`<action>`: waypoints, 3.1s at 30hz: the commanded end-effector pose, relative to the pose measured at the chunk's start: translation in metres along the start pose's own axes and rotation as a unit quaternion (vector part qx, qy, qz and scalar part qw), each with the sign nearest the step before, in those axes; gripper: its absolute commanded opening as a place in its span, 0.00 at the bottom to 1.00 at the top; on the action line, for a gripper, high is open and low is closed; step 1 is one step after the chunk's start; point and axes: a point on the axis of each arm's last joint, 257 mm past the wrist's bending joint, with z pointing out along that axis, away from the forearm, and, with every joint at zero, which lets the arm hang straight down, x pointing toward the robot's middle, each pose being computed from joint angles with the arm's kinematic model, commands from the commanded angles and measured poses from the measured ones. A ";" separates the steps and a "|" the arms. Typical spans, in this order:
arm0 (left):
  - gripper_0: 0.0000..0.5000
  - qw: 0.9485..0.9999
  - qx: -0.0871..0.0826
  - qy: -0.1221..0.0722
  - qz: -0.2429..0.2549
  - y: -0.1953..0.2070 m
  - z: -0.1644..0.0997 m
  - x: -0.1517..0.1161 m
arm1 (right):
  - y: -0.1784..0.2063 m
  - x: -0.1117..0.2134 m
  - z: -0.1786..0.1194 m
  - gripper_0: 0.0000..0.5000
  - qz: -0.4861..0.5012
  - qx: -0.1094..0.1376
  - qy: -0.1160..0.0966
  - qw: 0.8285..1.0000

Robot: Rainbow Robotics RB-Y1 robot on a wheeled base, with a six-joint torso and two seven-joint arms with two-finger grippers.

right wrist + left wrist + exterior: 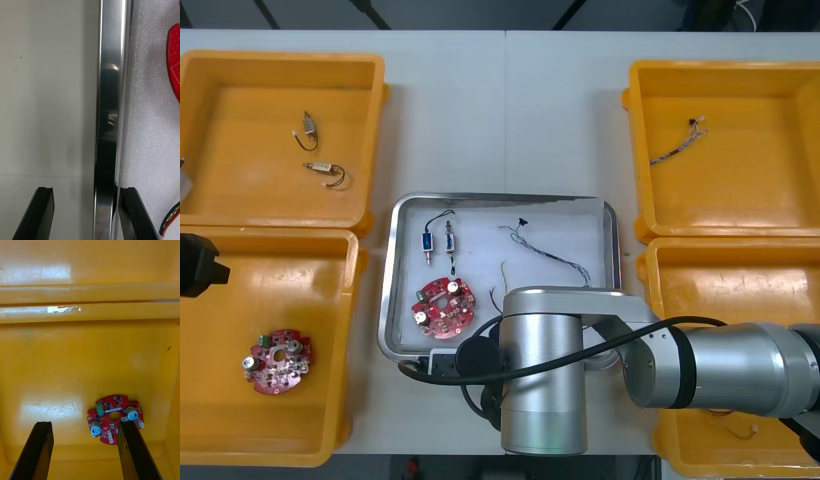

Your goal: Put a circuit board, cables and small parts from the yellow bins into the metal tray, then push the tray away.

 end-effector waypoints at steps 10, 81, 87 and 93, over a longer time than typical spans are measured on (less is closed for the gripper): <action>1.00 1.000 -0.016 0.009 -0.003 0.008 -0.004 0.004 | -0.002 -0.014 0.000 0.00 0.017 0.020 -0.017 1.000; 1.00 1.000 -0.016 0.009 -0.003 0.008 -0.004 0.004 | -0.338 -0.039 -0.040 0.00 -0.046 0.308 -0.106 0.944; 1.00 1.000 -0.016 0.009 -0.003 0.008 -0.004 0.004 | -0.363 -0.042 -0.047 0.00 -0.055 0.328 -0.131 0.934; 1.00 1.000 -0.016 0.009 -0.003 0.008 -0.004 0.004 | -0.371 -0.042 -0.047 0.00 -0.055 0.333 -0.145 0.930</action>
